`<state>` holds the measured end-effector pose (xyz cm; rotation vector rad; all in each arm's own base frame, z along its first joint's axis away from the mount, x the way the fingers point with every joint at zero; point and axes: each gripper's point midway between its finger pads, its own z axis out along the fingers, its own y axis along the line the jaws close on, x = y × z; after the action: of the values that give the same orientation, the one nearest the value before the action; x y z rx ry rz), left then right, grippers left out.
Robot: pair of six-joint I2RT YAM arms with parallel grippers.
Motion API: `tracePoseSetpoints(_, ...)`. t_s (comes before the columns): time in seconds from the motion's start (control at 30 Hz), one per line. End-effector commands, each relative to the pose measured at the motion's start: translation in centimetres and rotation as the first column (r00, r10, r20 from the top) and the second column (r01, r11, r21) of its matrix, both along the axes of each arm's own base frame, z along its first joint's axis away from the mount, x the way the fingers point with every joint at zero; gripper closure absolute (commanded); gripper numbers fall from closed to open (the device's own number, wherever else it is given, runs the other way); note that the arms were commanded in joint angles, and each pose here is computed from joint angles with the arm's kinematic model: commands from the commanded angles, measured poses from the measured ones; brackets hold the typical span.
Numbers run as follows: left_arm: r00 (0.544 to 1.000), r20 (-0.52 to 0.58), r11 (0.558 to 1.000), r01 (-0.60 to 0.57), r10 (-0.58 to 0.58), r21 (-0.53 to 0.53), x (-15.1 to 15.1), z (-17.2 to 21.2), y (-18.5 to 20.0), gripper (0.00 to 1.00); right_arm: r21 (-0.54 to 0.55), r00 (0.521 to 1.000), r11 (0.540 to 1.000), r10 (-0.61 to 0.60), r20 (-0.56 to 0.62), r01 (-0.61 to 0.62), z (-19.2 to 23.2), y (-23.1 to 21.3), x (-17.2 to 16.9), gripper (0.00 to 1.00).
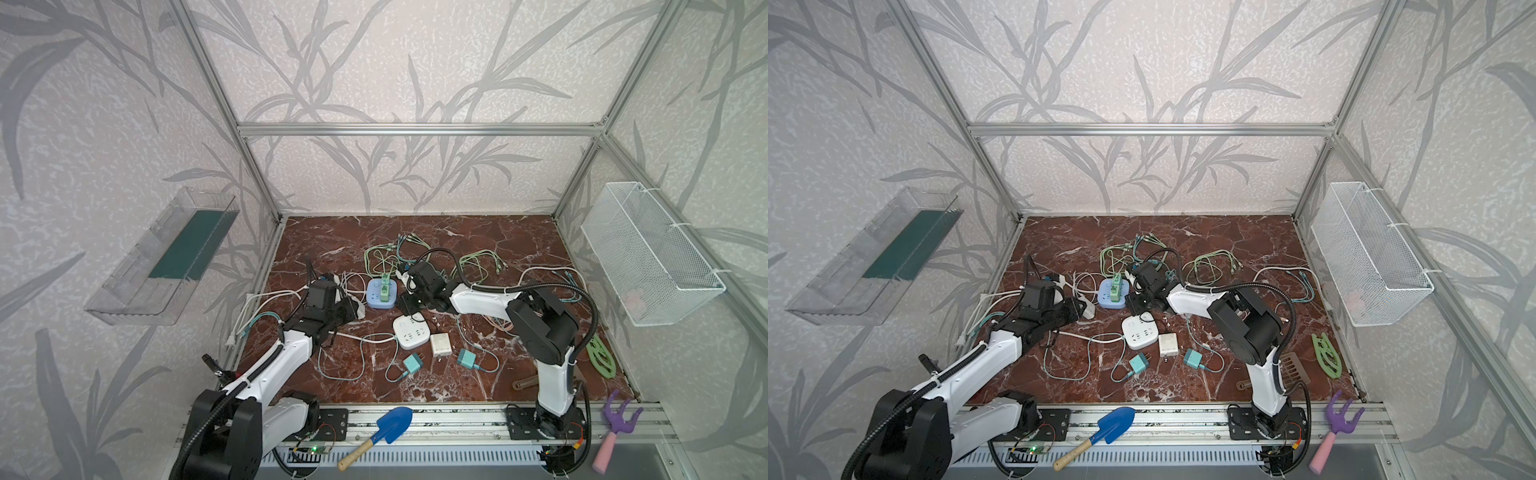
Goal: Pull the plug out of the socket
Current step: 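Lower the white charger onto the table and open the left gripper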
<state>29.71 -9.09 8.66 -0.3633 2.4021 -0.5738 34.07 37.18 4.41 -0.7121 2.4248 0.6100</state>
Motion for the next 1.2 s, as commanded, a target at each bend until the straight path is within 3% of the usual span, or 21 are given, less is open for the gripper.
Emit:
tracePoseSetpoints(0.0,1.000,0.001,0.998,0.005,-0.005,-0.055,0.0,-0.2,-0.4,0.77,0.046,0.998,0.999,0.014,0.053,-0.016,2.4,0.6,0.4,0.40)
tracePoseSetpoints(0.43,0.997,-0.058,0.998,-0.047,0.045,-0.043,-0.7,-2.4,1.0,0.74,0.049,0.999,0.999,0.019,0.044,-0.021,2.3,0.8,0.3,0.39)
tracePoseSetpoints(0.73,0.992,-0.088,0.996,-0.093,0.093,0.002,-0.8,-3.0,2.1,0.53,0.048,0.999,0.999,0.003,0.033,-0.004,2.0,0.7,0.3,0.39)
tracePoseSetpoints(1.17,0.982,-0.058,0.977,-0.170,0.178,0.126,-1.0,-1.1,4.7,0.37,0.047,1.000,0.999,-0.007,0.018,0.006,1.8,0.8,0.5,0.38)
